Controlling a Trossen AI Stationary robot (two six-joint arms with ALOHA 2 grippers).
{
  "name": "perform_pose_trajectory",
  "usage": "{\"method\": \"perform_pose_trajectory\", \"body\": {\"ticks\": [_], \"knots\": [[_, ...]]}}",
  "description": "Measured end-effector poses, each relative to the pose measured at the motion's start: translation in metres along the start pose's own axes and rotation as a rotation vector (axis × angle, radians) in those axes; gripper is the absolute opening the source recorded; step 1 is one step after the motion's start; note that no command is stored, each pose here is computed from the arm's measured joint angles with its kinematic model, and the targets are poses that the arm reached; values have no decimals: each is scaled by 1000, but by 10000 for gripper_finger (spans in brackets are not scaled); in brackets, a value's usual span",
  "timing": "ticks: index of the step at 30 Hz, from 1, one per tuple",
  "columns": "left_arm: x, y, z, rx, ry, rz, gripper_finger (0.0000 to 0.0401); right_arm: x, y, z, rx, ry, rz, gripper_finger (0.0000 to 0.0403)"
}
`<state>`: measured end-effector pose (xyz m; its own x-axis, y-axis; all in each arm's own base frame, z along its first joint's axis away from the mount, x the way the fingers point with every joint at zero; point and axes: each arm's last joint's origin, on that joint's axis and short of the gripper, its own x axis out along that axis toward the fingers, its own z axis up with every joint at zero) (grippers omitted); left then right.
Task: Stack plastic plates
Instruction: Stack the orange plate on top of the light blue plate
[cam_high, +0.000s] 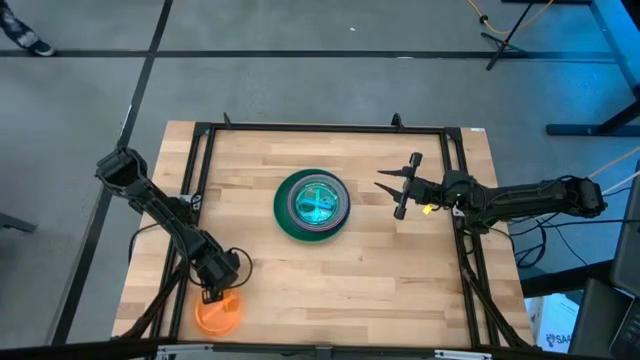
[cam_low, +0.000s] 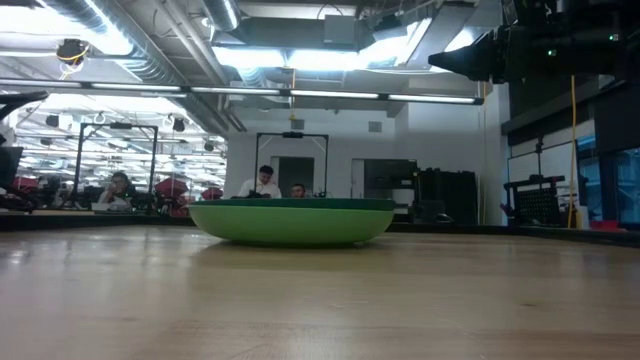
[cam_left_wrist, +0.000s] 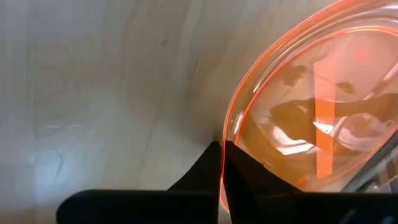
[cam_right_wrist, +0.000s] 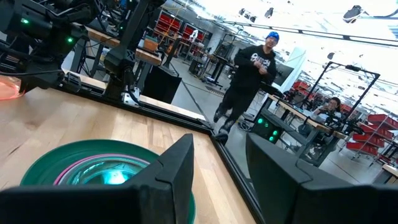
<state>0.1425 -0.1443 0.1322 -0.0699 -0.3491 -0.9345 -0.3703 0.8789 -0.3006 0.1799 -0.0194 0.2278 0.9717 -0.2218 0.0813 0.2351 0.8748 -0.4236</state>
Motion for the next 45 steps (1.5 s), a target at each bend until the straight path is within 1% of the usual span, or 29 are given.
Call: {"method": "perform_pose_trajectory", "body": {"ticks": [7,11,15,23,26,30,32,35,37,41,45], "knots": [[-9,4,7,-43,-32,-28,2,0,0,0,0,0,0,144],[-22,8,14,-95,-90,-81,3,0,0,1,0,-5,-3,144],[-40,13,21,-139,-190,-133,2,0,0,1,0,-6,-4,144],[-73,27,33,-264,-410,-240,2,0,0,1,0,-6,-5,144],[-82,30,39,-279,-500,-276,2,0,-1,1,0,-6,-6,144],[-91,32,49,-267,-612,-307,2,0,0,1,0,-6,-6,144],[-95,35,55,-278,-680,-306,2,0,0,1,0,-6,-6,144],[-103,40,64,-337,-824,-295,2,0,0,1,0,-6,-7,144],[-109,44,71,-369,-934,-266,2,0,0,1,0,-5,-6,144],[-119,53,79,-411,-1135,-142,2,0,0,1,0,-5,-6,144],[-125,66,86,-453,-1250,19,3,0,0,1,0,-6,-6,144]]}}
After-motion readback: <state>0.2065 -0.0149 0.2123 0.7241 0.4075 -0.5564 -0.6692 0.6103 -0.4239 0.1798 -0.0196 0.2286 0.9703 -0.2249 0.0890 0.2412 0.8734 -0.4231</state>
